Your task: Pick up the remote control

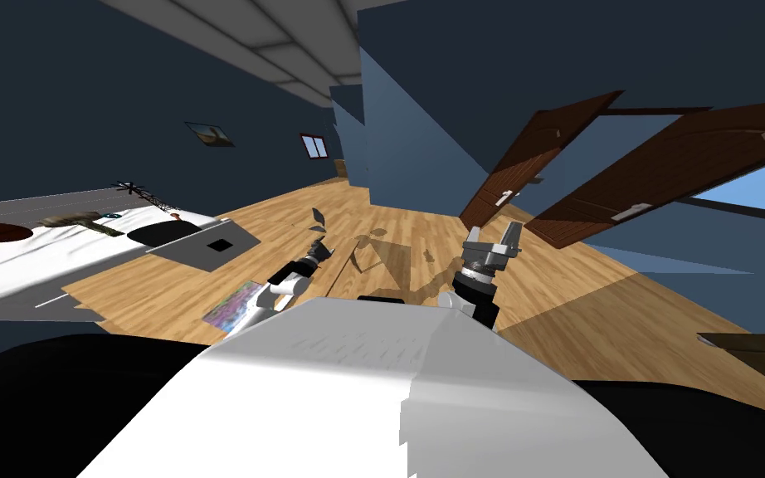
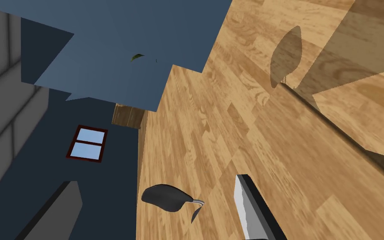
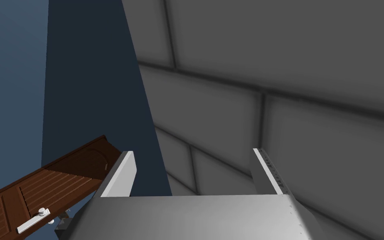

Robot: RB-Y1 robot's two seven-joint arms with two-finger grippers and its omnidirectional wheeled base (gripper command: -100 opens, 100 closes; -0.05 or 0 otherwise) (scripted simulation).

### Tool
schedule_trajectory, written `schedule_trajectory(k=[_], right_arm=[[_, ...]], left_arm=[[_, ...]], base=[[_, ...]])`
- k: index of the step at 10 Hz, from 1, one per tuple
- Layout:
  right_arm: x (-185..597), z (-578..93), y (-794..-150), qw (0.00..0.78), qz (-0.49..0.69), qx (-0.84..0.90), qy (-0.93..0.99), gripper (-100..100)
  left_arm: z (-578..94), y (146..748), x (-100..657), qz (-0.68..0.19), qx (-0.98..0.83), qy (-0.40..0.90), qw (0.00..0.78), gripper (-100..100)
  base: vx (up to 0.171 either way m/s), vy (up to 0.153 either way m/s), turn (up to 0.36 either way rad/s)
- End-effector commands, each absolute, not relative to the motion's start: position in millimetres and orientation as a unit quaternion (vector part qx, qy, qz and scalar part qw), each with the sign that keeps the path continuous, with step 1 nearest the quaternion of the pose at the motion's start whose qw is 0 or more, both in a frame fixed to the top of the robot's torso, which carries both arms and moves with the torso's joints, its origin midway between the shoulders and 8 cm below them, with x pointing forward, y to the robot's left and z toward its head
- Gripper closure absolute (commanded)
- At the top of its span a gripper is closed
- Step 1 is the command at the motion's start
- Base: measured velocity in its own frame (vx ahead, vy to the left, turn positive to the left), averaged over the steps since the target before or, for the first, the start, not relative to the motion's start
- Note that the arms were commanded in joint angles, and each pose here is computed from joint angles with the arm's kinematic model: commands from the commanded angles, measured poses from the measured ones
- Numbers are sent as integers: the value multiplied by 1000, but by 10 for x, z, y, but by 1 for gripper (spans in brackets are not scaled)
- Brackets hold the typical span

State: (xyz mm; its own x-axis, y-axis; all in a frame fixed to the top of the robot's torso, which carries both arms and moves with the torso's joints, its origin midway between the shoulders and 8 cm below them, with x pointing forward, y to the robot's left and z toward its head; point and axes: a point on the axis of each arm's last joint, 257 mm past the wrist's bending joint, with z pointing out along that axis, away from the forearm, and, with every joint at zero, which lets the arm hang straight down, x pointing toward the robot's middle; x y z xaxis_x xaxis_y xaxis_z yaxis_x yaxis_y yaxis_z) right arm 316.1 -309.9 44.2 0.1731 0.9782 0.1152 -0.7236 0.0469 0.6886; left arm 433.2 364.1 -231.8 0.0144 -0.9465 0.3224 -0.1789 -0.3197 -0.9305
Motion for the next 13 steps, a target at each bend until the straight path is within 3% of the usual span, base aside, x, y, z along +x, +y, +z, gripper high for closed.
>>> schedule_trajectory(k=[1, 13], right_arm=[[3161, 442, -3099, 696, 612, 320, 199, 0], [3161, 441, -3099, 696, 611, 320, 199, 0]], left_arm=[[-2551, 3774, 4304, -513, -643, 459, 336, -100], [-4019, 4810, 3196, -331, -837, 395, 185, -100]], base=[[48, 1, -87], [49, 4, -64]])
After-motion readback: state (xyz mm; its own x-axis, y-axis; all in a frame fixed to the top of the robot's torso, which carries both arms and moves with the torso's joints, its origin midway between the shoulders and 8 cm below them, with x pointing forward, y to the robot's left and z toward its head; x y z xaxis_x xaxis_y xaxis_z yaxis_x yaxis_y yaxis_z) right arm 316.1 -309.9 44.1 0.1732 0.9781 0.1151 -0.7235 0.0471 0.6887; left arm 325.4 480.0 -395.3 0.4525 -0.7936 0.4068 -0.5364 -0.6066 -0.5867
